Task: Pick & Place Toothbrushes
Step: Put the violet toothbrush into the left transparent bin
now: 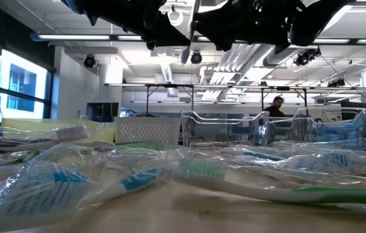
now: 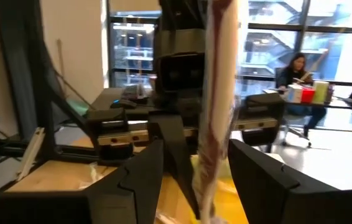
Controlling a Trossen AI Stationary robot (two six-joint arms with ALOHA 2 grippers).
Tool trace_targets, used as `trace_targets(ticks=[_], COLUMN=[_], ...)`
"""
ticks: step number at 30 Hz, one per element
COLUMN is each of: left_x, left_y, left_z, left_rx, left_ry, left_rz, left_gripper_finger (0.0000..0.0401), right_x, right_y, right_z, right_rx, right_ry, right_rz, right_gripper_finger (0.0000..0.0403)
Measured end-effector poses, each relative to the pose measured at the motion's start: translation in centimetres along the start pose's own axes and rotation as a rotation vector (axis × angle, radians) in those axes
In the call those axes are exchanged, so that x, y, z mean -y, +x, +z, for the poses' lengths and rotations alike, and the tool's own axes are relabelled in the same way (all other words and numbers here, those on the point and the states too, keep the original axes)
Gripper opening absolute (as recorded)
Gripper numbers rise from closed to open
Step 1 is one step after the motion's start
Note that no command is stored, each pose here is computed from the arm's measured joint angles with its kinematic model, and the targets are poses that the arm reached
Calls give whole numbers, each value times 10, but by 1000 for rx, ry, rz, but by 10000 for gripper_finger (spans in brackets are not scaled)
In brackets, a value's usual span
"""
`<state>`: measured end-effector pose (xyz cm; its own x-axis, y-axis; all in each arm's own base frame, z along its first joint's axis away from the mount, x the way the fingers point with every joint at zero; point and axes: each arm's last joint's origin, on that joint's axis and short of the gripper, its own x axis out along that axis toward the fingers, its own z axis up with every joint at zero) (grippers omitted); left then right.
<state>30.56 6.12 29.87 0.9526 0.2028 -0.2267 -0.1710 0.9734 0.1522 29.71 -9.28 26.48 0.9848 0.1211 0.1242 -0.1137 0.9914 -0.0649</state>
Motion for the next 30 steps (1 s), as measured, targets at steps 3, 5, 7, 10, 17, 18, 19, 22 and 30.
trace_targets(ticks=[3,5,7,10,17,18,19,22,30], left_x=[0,0,0,0,1,1,1,1,1], left_y=[0,0,0,0,0,0,0,0,0], left_z=[0,0,0,0,0,0,0,0,0], left_rx=[-1,-2,-4,-3,0,1,1,0,1], left_ry=[0,0,1,2,3,3,3,3,3], left_rz=[0,0,-1,-5,-30,-29,-30,-30,-36], left_gripper_finger=[2,2,2,2,2,2,2,2,2], right_x=[-1,-1,-2,-2,-1,-1,-2,-3,-6], right_y=[3,3,3,3,3,4,4,4,5], right_z=[-1,-1,0,0,1,1,1,1,1], right_rx=[-2,-1,1,6,13,13,13,13,15], right_ry=[1,-17,-22,-24,-32,-31,-31,-36,-59], right_rz=[13,14,18,13,-27,-26,-24,-21,6], right_gripper_finger=[174,174,174,174,172,168,162,128,24])
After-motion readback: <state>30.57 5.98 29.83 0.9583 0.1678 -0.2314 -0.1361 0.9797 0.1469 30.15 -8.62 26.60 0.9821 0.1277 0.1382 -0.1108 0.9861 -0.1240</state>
